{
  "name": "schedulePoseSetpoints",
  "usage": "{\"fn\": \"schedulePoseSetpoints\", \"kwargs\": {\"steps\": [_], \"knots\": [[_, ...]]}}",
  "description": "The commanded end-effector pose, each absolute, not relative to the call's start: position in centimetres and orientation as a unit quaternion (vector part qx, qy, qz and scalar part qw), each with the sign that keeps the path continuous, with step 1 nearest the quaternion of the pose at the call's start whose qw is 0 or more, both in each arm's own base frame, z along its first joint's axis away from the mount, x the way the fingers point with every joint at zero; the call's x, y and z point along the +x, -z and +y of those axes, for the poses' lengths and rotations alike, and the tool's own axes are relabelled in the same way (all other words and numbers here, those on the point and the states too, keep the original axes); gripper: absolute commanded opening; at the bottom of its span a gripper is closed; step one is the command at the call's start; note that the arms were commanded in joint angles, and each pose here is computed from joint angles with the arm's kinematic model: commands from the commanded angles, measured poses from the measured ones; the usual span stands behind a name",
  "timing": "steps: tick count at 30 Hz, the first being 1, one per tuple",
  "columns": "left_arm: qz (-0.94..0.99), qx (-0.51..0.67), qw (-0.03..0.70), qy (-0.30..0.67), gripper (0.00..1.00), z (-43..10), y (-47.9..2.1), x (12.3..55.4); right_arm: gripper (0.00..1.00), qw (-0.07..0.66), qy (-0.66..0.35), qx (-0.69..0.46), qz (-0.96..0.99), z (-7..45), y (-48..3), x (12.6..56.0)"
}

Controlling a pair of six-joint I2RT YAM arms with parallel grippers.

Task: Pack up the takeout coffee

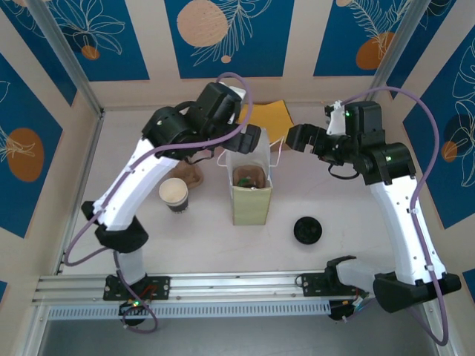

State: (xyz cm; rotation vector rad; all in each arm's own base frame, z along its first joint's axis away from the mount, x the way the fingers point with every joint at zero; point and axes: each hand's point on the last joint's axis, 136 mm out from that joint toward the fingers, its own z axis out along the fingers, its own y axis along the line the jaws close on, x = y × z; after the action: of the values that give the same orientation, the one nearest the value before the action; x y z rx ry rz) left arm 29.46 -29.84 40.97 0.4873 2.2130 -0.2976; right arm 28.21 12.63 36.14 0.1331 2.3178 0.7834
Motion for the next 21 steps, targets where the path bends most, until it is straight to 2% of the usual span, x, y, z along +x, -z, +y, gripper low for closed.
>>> {"fn": "schedulePoseSetpoints", "kwargs": {"steps": [1, 13, 21], "knots": [[0.874, 0.16, 0.449, 0.097, 1.0, -27.1, -42.3, 29.8, 0.99, 0.353, -0.307, 0.038, 0.883, 12.6, -37.6, 28.7], [0.901, 0.085, 0.417, 0.084, 1.0, -20.2, -38.7, 29.9, 0.99, 0.363, -0.296, 0.068, 0.881, 11.2, -37.5, 34.4], [0.914, 0.036, 0.39, 0.103, 1.0, -16.9, -36.9, 29.5, 0.99, 0.337, -0.272, 0.092, 0.896, 10.6, -34.1, 40.4]]}}
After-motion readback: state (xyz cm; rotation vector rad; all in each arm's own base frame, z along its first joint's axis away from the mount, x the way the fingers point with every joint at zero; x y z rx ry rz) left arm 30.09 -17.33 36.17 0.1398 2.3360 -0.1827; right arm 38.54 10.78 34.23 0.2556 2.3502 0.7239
